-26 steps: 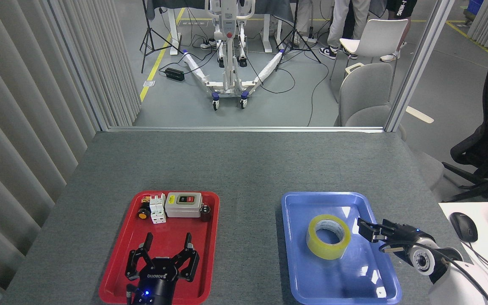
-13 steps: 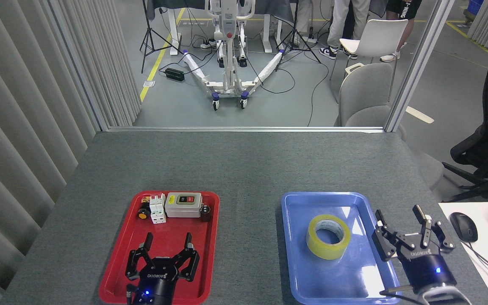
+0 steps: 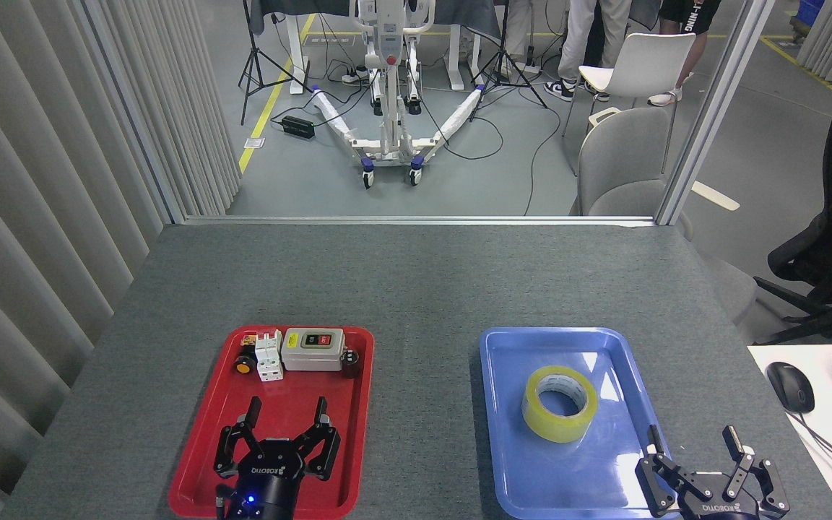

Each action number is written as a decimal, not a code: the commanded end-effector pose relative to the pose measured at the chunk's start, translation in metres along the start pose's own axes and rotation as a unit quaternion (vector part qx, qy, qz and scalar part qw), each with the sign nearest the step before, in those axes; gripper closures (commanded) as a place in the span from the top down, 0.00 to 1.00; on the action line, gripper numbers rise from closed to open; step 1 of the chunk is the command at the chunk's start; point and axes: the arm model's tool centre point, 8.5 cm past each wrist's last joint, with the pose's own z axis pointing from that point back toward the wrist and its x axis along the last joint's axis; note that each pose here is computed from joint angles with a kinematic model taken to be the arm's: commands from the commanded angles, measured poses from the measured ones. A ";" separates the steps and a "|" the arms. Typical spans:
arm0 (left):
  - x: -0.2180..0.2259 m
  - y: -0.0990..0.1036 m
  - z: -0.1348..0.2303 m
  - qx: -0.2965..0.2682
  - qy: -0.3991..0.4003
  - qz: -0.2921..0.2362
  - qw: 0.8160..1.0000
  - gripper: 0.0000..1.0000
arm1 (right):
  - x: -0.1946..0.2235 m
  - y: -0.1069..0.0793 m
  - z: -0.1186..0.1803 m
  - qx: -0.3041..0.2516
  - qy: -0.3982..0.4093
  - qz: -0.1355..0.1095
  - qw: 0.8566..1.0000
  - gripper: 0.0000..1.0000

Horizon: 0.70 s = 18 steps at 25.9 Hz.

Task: Place and move tape with both arms

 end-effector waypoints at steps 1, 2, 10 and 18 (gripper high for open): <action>0.000 0.000 0.000 0.000 0.000 0.000 1.000 1.00 | -0.004 0.004 0.003 0.015 0.003 0.001 1.000 0.99; 0.000 0.000 0.000 0.000 0.000 0.000 1.000 1.00 | -0.004 0.004 0.002 0.020 0.003 0.000 1.000 0.99; 0.000 0.000 0.000 0.000 0.000 0.000 1.000 1.00 | 0.002 0.003 -0.022 0.010 -0.010 -0.013 1.000 0.99; 0.000 -0.002 -0.001 -0.003 0.000 0.000 1.000 1.00 | 0.012 0.004 -0.026 0.011 -0.030 -0.031 0.999 0.99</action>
